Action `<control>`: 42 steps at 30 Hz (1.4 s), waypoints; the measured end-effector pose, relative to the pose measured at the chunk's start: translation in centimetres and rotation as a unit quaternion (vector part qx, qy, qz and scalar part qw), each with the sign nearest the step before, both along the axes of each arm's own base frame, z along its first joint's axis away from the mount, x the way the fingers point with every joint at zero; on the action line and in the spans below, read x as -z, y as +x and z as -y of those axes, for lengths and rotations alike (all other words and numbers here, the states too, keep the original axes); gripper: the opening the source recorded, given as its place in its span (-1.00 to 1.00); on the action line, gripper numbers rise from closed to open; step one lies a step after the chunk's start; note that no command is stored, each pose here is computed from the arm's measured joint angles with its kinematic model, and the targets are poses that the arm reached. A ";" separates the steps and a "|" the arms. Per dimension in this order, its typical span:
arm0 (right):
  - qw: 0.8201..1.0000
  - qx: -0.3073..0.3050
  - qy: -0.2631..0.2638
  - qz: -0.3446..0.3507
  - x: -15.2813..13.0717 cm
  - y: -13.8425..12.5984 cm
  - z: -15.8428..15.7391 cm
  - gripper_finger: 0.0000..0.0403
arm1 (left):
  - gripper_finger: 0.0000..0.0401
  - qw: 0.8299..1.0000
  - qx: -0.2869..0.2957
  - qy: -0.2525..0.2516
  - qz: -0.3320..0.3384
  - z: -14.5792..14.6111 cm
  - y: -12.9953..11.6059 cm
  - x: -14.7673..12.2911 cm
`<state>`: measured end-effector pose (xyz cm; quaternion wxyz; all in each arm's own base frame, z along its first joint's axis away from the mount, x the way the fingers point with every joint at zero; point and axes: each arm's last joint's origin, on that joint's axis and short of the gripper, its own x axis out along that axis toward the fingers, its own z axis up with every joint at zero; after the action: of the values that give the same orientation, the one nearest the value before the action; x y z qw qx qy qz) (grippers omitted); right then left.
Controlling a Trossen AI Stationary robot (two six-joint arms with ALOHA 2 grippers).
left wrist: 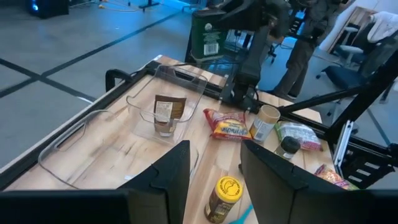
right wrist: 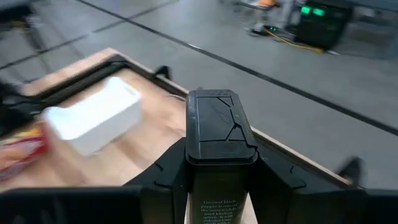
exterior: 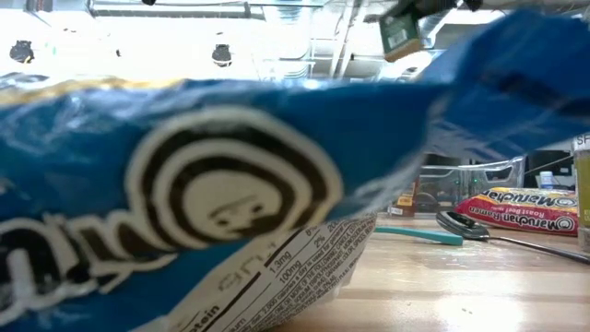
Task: Pick & Place Food Item
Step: Put the black spice can into the right transparent bin
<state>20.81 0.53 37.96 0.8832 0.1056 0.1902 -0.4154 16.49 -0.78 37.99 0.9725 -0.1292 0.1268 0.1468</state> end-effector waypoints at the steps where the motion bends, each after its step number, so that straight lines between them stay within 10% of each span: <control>1: 1.000 0.011 0.003 0.000 0.0 -0.3 0.2 -0.40 | -0.32 1.000 0.000 0.000 0.000 0.0 0.0 0.0; 21: 0.988 0.148 -0.002 -0.045 1.7 -3.2 2.2 -0.40 | -0.31 1.000 0.000 0.000 0.001 0.0 0.0 0.0; 42: 0.965 0.250 0.043 0.061 15.8 -3.4 4.6 -0.39 | -0.32 1.000 0.000 0.000 0.001 0.0 0.0 0.0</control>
<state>17.38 -4.09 22.20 0.7558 0.2129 0.1208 -0.6073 16.52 -0.79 37.99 0.9726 -0.1297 0.1262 0.1462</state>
